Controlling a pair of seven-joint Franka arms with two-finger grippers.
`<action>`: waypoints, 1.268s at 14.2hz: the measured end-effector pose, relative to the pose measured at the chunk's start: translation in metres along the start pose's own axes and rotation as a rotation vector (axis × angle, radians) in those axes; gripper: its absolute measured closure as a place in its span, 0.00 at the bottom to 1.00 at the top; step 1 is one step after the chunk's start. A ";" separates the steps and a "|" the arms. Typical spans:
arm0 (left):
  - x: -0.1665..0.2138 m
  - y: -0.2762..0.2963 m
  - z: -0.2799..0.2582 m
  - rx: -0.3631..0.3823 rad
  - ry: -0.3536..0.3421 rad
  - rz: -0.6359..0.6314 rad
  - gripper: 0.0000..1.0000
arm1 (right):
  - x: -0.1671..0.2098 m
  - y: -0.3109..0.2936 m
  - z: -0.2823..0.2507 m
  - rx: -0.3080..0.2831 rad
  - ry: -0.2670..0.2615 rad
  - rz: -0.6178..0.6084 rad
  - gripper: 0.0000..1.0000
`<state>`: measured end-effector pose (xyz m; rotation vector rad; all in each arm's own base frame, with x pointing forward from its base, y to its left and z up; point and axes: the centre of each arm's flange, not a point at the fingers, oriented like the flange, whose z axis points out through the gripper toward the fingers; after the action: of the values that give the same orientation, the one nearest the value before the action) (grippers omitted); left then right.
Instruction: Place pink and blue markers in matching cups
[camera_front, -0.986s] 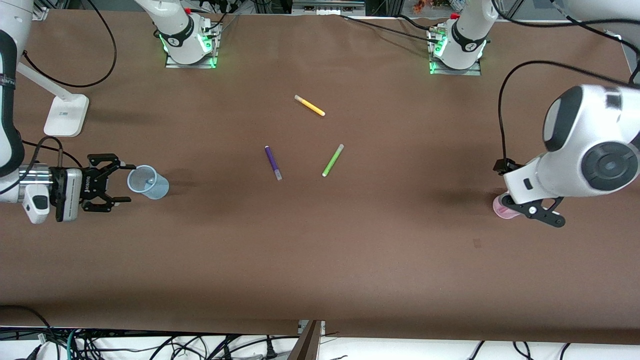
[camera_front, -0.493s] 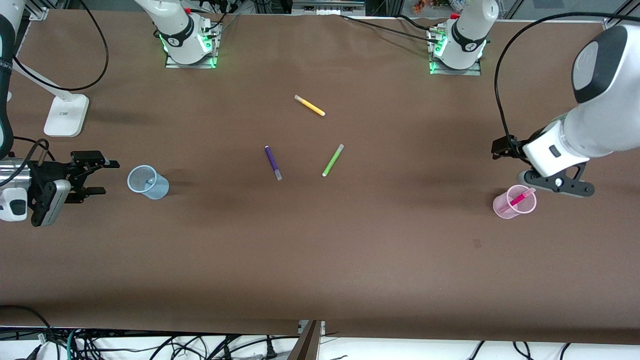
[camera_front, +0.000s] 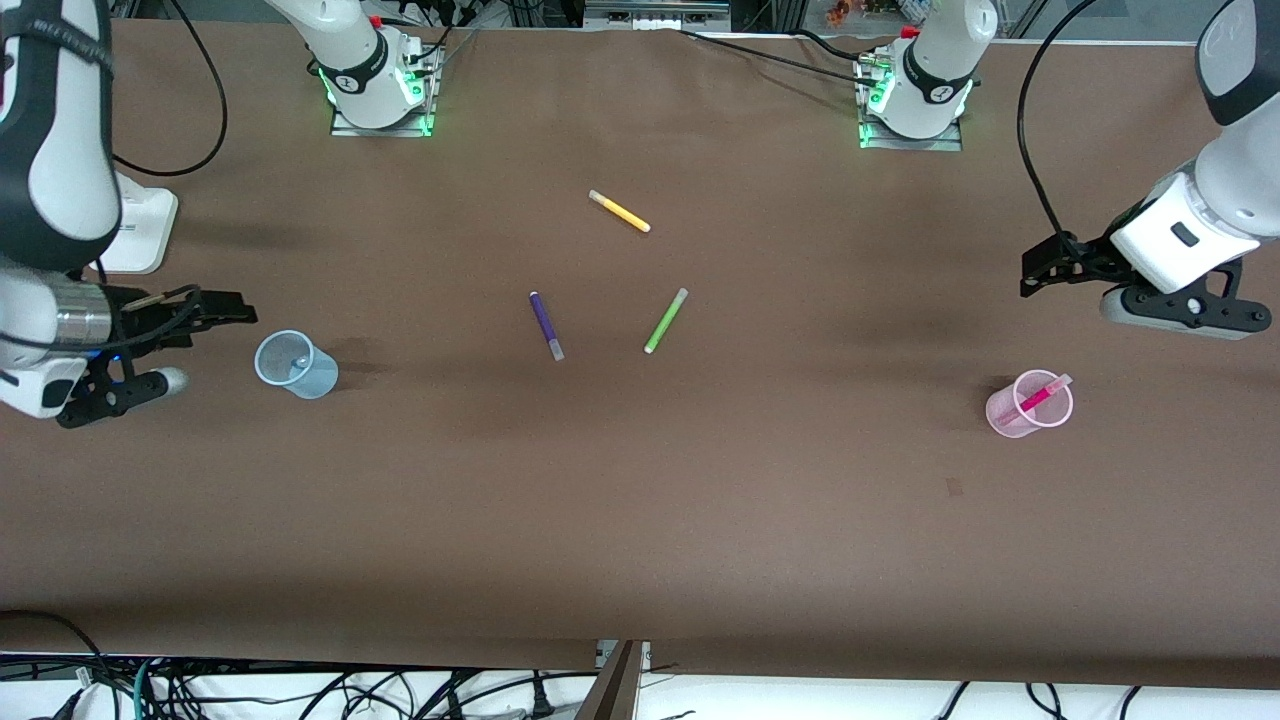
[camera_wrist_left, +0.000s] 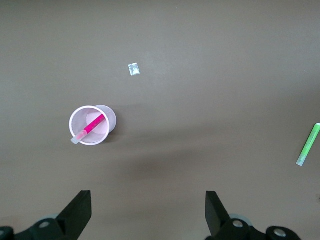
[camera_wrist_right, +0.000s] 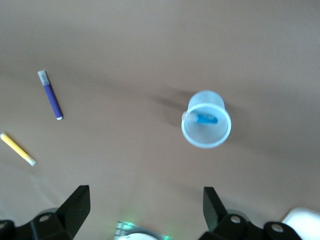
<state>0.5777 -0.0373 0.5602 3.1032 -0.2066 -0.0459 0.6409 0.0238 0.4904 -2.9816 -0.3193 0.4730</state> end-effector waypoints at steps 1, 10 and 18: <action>-0.001 0.001 -0.002 0.001 0.003 0.004 0.00 | -0.009 -0.011 -0.004 -0.034 -0.005 0.053 0.00; -0.002 0.002 -0.003 0.001 0.001 0.013 0.00 | -0.144 -0.037 -0.084 -0.108 0.167 0.162 0.00; -0.008 0.000 -0.005 0.000 -0.023 0.032 0.00 | -0.163 -0.010 -0.084 -0.090 0.152 0.214 0.00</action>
<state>0.5698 -0.0362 0.5651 3.1001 -0.2563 -0.0810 0.5142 -0.0088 0.6196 -3.1321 -0.0071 0.2539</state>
